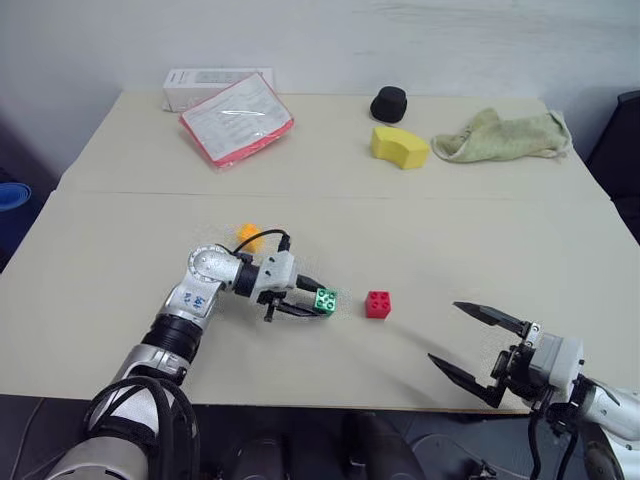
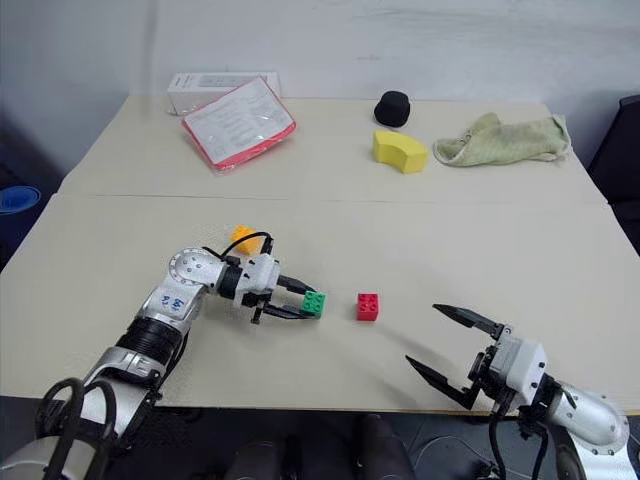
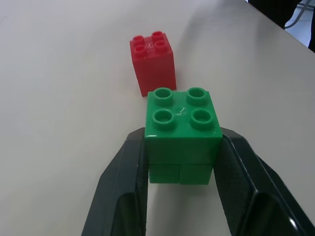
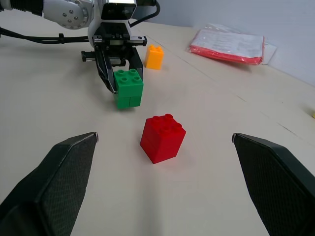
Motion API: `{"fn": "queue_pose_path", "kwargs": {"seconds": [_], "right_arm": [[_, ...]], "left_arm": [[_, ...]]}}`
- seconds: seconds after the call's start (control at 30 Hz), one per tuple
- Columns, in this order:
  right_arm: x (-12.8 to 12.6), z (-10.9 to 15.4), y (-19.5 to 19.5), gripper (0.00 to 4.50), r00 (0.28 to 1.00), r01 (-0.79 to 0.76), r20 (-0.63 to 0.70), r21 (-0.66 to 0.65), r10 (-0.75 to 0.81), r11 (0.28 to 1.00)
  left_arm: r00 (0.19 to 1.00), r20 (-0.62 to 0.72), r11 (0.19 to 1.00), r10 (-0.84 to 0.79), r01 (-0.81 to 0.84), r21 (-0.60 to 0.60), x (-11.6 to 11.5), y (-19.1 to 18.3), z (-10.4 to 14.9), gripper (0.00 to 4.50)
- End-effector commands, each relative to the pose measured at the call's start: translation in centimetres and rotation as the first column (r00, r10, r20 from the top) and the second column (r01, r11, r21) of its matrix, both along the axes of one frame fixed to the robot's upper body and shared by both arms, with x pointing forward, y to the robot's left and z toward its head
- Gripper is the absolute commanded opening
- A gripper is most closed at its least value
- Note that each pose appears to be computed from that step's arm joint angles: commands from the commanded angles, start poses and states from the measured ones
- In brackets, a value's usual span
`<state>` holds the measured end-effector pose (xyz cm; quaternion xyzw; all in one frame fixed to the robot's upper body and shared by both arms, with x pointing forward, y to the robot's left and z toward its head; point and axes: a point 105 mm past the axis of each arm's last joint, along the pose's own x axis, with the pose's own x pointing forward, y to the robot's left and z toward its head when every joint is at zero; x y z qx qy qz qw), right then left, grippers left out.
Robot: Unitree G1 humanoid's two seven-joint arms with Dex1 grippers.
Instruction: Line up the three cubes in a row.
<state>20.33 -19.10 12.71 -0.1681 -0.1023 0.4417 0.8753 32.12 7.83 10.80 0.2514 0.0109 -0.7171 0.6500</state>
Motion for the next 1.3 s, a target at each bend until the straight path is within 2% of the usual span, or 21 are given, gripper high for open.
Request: {"fn": "queue_pose_path", "kwargs": {"seconds": [0.03,0.3,0.5,0.6,0.63,0.73,0.83,0.9,0.97,1.1,1.2,1.27,1.3], "right_arm": [[-0.3,1.2,0.1,4.50,0.998,0.015,0.057,-0.005,-0.015,1.000],[0.0,1.2,0.2,4.50,0.998,0.018,0.062,-0.002,-0.018,1.000],[0.3,1.2,0.2,4.50,0.998,-0.007,0.063,-0.010,0.007,1.000],[0.5,1.1,0.3,4.50,0.998,-0.026,0.061,-0.013,0.027,1.000],[0.6,1.1,0.3,4.50,0.998,-0.032,0.061,-0.013,0.033,0.999],[0.7,1.2,0.4,4.50,0.997,-0.051,0.064,-0.005,0.051,0.999],[1.4,2.6,0.3,4.50,0.995,-0.044,0.092,0.092,0.035,0.995],[1.8,3.1,0.3,4.50,0.994,-0.041,0.101,0.117,0.029,0.992],[2.2,3.5,0.9,4.50,0.992,-0.059,0.117,0.139,0.043,0.989],[2.5,4.1,1.8,4.50,0.985,-0.091,0.160,0.167,0.064,0.982],[2.6,4.5,2.3,4.50,0.978,-0.120,0.188,0.165,0.088,0.979],[2.7,5.0,2.5,4.50,0.969,-0.130,0.230,0.153,0.092,0.980],[2.8,5.3,2.9,4.50,0.965,-0.145,0.241,0.147,0.107,0.978]], "left_arm": [[1.000,-0.011,1.000,0.014,-0.014,0.001,-0.1,0.2,-0.4,1.47],[0.995,-0.061,0.996,0.084,-0.081,0.048,0.3,1.8,-1.9,1.47],[0.989,-0.037,0.989,0.145,-0.146,-0.035,0.6,2.3,-0.8,3.33],[0.983,-0.048,0.982,0.176,-0.179,-0.067,-0.3,4.1,-0.4,4.24],[0.980,-0.053,0.978,0.192,-0.196,-0.072,-0.7,5.0,-0.3,4.46],[0.960,-0.061,0.957,0.272,-0.277,-0.086,-2.5,8.6,-0.1,4.46],[0.880,-0.069,0.868,0.470,-0.475,-0.145,-3.7,12.6,0.6,4.46],[0.771,-0.140,0.735,0.621,-0.635,-0.238,-3.6,15.1,1.7,4.46],[0.601,-0.195,0.538,0.775,-0.790,-0.294,-4.3,19.1,1.4,4.46],[0.374,-0.248,0.278,0.894,-0.895,-0.349,-5.7,22.9,0.8,4.46],[0.292,-0.284,0.169,0.913,-0.905,-0.390,-5.7,23.9,1.1,4.46],[0.288,-0.293,0.157,0.912,-0.903,-0.401,-5.4,23.4,1.3,4.46],[0.317,-0.284,0.189,0.905,-0.898,-0.398,-4.7,22.3,1.4,4.46]]}}
